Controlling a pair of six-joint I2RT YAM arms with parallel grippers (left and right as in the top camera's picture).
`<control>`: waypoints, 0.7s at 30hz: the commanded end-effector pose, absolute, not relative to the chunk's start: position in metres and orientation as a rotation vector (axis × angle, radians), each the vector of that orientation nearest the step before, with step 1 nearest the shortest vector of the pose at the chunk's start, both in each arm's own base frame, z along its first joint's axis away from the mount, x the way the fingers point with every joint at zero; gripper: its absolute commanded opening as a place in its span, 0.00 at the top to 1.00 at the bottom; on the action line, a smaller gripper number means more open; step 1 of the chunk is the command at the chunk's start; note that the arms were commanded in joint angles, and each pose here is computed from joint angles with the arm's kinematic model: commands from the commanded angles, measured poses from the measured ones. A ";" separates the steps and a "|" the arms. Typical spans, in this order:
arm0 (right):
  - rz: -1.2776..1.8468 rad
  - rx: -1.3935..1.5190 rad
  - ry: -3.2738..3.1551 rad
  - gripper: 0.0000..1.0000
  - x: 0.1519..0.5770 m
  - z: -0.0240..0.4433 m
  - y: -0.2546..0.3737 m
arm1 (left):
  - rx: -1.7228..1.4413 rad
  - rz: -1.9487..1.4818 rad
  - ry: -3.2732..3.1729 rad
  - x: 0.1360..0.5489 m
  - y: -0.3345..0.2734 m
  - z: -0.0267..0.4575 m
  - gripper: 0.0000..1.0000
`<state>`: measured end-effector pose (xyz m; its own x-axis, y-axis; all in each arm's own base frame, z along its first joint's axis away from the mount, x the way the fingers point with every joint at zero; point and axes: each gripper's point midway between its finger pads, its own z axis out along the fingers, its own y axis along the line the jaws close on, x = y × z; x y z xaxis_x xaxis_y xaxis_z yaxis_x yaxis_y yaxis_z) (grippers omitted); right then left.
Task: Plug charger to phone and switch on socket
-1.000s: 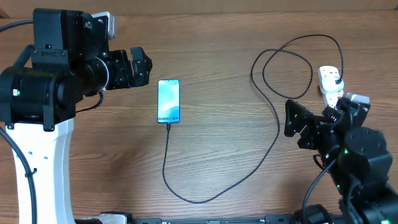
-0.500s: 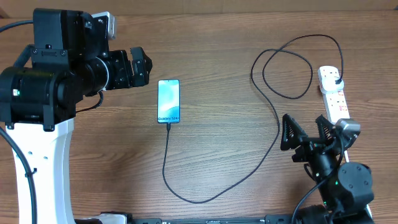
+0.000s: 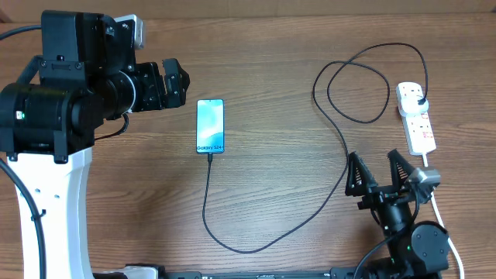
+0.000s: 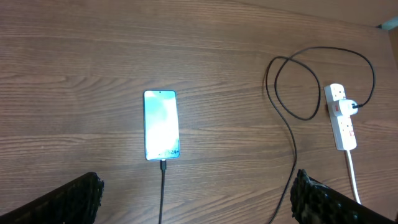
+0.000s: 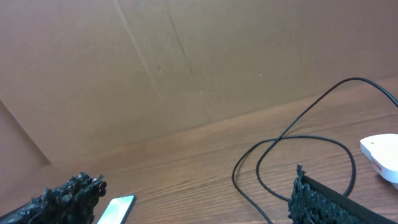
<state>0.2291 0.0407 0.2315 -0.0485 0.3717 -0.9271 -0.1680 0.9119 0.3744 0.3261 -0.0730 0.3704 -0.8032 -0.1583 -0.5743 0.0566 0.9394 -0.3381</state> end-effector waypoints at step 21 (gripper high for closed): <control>0.439 0.173 1.451 0.00 0.242 0.206 0.037 | -0.069 -0.471 2.463 0.327 -0.077 0.372 0.00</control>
